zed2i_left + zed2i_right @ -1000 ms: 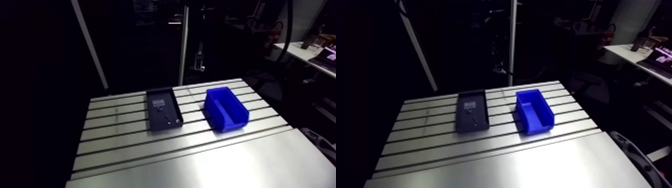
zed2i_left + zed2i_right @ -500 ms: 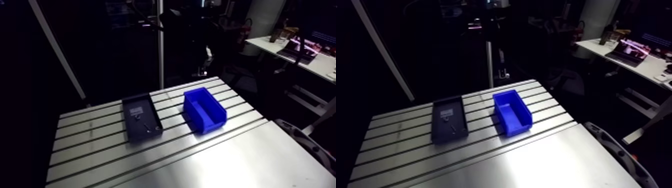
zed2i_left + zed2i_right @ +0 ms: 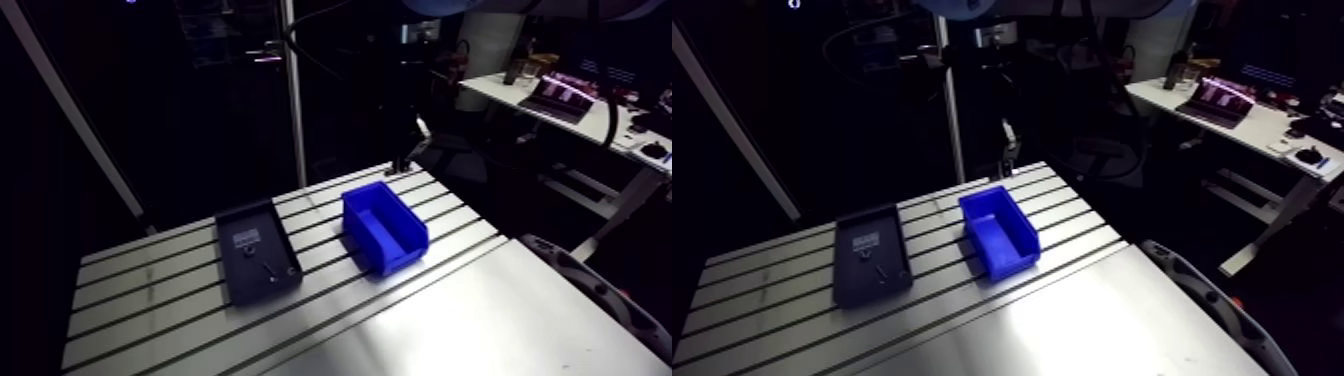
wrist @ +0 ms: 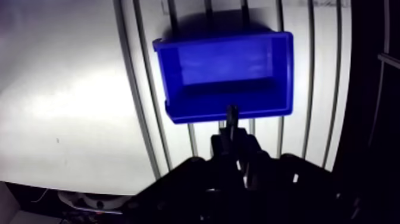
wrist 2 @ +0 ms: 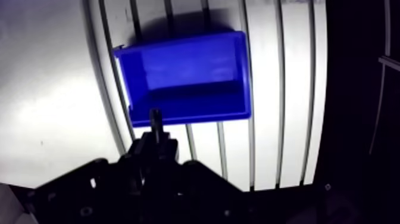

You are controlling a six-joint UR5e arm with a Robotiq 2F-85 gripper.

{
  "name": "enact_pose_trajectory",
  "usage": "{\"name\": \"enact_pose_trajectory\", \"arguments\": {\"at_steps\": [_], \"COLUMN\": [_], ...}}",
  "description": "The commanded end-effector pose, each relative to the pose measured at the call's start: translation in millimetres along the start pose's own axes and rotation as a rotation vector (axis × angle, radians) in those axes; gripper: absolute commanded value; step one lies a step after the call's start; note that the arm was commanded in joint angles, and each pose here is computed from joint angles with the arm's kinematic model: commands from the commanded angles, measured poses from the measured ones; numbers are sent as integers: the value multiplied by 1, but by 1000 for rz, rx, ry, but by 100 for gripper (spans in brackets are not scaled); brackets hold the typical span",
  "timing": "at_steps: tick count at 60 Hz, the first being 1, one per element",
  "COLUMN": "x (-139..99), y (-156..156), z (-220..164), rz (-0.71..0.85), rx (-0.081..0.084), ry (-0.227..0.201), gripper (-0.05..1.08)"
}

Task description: Pick up the M10 bolt from the tray and put it into the blue bin.

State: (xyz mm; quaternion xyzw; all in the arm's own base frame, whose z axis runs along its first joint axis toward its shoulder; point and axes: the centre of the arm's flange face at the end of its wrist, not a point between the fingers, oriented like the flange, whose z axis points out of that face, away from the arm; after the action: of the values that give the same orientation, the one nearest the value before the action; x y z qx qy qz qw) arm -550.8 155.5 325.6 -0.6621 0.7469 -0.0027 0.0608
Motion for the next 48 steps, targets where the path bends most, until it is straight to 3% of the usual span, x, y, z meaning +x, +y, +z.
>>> {"name": "enact_pose_trajectory", "arguments": {"at_steps": [1, 8, 18, 27, 41, 48], "x": [2, 6, 11, 15, 18, 19], "y": [-3, -7, -9, -13, -13, -12], "z": [5, 19, 40, 64, 86, 99], "rz": [-3, -1, 2, 6, 9, 20], "rx": [6, 17, 6, 19, 19, 33], "ry": [5, 9, 3, 5, 6, 8], "gripper": [106, 106, 106, 105, 105, 105]}}
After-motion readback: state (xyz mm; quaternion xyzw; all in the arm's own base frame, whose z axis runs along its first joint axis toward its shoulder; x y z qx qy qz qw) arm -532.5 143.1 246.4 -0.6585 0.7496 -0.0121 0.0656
